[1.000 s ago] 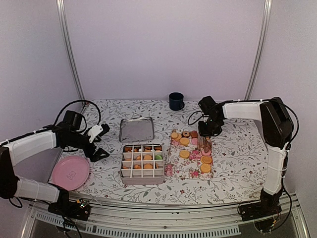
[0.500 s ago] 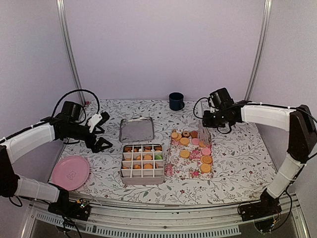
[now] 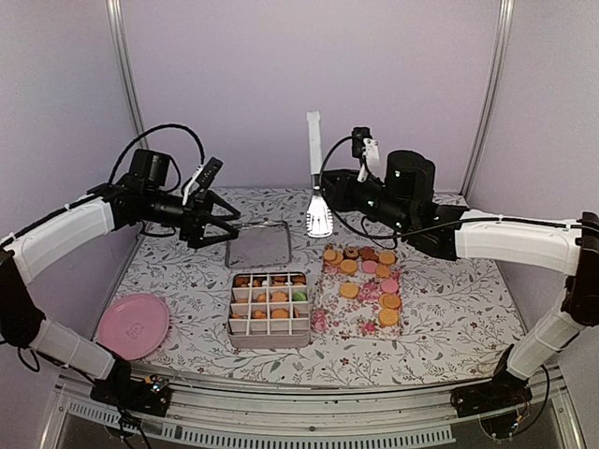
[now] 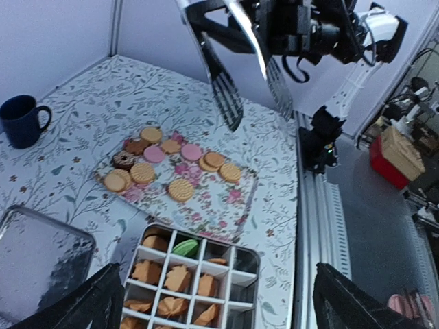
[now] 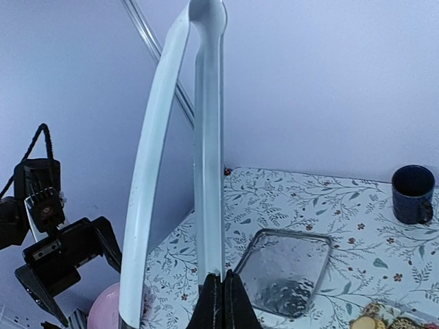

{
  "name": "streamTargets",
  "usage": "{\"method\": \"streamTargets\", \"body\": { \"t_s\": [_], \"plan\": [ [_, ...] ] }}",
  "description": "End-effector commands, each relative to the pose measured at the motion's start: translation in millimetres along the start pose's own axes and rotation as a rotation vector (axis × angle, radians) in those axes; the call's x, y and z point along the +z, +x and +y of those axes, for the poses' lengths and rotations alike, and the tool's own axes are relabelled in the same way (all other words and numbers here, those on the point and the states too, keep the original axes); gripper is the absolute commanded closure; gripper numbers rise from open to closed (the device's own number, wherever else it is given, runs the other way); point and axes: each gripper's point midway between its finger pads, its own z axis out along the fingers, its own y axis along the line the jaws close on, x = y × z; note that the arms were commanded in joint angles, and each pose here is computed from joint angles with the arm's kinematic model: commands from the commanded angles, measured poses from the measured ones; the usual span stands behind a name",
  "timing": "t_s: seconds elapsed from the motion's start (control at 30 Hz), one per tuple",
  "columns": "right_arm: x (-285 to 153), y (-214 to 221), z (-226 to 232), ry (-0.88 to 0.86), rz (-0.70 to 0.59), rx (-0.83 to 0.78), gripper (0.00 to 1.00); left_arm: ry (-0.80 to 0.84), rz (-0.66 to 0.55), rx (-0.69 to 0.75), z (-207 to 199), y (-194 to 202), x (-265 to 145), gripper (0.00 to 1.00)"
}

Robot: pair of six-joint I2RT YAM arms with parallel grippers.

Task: Pack the cookies
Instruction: Pass from the right arm to the left

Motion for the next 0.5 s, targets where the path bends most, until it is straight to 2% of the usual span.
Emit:
{"method": "streamTargets", "body": {
  "t_s": [0.0, 0.2, 0.47],
  "plan": [
    [16, -32, 56, -0.106, -0.158, 0.002, 1.0, 0.279, -0.078, -0.074, -45, -36, 16, 0.05],
    [35, -30, 92, -0.17, -0.19, -0.005, 1.0, 0.406, -0.103, -0.17, -58, -47, 20, 0.12],
    [46, -25, 104, -0.209, -0.202, -0.001, 1.0, 0.483, -0.109, -0.25, -63, -43, 20, 0.22]
  ]
}}
